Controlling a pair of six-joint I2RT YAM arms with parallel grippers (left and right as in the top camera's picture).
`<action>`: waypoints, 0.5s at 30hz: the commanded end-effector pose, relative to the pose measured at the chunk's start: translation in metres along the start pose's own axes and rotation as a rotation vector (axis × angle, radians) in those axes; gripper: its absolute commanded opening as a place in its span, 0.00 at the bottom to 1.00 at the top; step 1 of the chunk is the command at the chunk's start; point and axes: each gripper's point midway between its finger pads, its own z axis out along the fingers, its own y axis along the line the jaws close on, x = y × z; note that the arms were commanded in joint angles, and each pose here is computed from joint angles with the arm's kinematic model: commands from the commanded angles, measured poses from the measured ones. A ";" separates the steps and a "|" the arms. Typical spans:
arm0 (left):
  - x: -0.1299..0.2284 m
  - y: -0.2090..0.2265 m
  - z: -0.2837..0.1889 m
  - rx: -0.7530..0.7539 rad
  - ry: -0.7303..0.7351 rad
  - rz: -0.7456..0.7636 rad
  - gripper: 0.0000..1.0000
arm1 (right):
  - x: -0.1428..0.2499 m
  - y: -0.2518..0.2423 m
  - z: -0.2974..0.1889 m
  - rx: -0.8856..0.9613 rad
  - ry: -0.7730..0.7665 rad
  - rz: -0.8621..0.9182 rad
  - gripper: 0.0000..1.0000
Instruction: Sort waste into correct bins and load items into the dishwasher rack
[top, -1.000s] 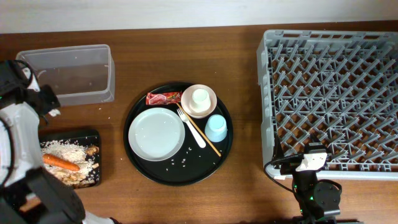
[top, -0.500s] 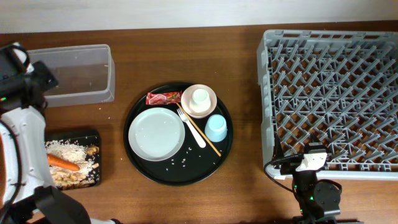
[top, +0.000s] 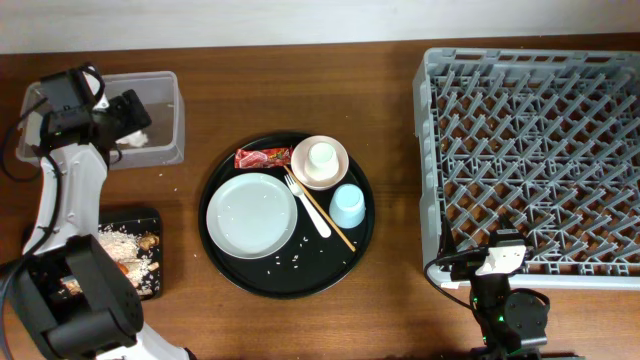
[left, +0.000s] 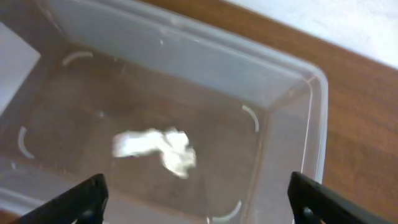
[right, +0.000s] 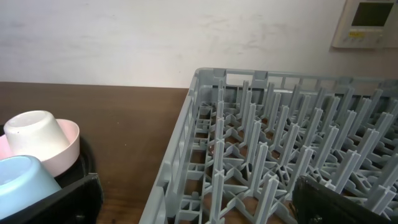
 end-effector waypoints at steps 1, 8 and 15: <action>-0.018 -0.014 -0.039 0.037 -0.051 0.013 0.95 | 0.003 -0.001 0.000 0.006 0.005 -0.006 0.99; -0.019 -0.082 -0.105 0.204 -0.085 0.098 0.96 | 0.003 -0.001 0.000 0.005 0.005 -0.006 0.99; 0.054 -0.167 -0.137 0.398 0.125 0.241 0.99 | 0.003 -0.001 0.000 0.005 0.005 -0.006 0.99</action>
